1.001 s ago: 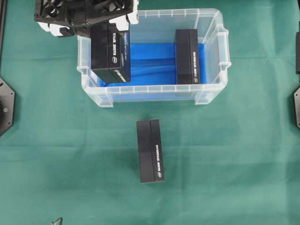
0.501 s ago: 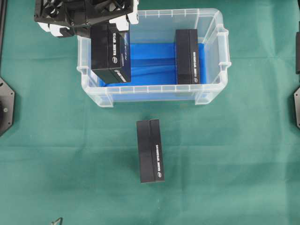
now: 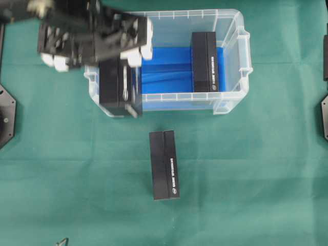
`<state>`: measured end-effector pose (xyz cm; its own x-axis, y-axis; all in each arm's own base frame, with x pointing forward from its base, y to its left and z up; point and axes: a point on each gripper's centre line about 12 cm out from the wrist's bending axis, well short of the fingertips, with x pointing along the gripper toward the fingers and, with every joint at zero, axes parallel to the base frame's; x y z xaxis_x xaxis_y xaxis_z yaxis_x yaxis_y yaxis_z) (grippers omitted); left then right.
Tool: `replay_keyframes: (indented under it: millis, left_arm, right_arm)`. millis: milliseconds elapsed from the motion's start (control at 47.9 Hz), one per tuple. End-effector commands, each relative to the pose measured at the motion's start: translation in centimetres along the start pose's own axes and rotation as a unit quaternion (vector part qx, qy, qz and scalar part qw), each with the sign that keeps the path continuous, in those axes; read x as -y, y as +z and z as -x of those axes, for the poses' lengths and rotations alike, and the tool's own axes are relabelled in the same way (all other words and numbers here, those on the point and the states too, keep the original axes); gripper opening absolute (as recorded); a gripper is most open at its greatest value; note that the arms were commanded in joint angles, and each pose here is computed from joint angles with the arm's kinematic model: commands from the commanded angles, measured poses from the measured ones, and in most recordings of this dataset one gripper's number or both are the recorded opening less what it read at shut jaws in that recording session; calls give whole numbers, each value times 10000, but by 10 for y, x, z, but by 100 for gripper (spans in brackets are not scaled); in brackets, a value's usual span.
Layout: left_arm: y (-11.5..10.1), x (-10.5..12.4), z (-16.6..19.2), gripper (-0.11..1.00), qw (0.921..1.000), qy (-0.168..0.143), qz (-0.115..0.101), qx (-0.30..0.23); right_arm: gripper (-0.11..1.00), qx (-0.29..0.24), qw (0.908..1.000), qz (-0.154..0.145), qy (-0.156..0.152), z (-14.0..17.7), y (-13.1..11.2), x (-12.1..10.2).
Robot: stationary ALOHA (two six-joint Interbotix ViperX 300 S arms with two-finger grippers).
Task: Take the box out of the case with the left arm.
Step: 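Carry the box left of the middle box and lower it onto the table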
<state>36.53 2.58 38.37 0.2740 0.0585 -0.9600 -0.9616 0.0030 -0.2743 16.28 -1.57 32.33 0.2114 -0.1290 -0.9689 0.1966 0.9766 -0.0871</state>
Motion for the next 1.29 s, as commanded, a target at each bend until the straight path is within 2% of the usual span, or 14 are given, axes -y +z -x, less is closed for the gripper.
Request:
replay_keyframes:
  millis: [0, 271, 605, 1001, 1148, 1273]
  left_arm:
    - [-17, -5, 20, 64, 9997, -258, -10, -26]
    - [-73, -8, 20, 64, 9993, -248, -155, -210]
    - [-132, -19, 21, 64, 9990, -169, -43, -401]
    - [-135, -22, 3, 64, 9998, 30, -33, -217]
    - [-135, -25, -15, 64, 9997, 200, -35, -100]
    - [-134, -26, -34, 64, 9998, 187, 24, 44]
  right_arm:
    - [0, 68, 10000, -6, 12, 3, 2, 0]
    - [0, 68, 10000, 9, 12, 3, 2, 0]
    - [0, 75, 10000, 1, 13, 3, 2, 0]
    - [0, 61, 10000, -31, 50, 3, 2, -1]
    - [0, 65, 9999, -40, 66, 3, 2, -1]
    - [0, 59, 10000, -39, 57, 3, 2, -1]
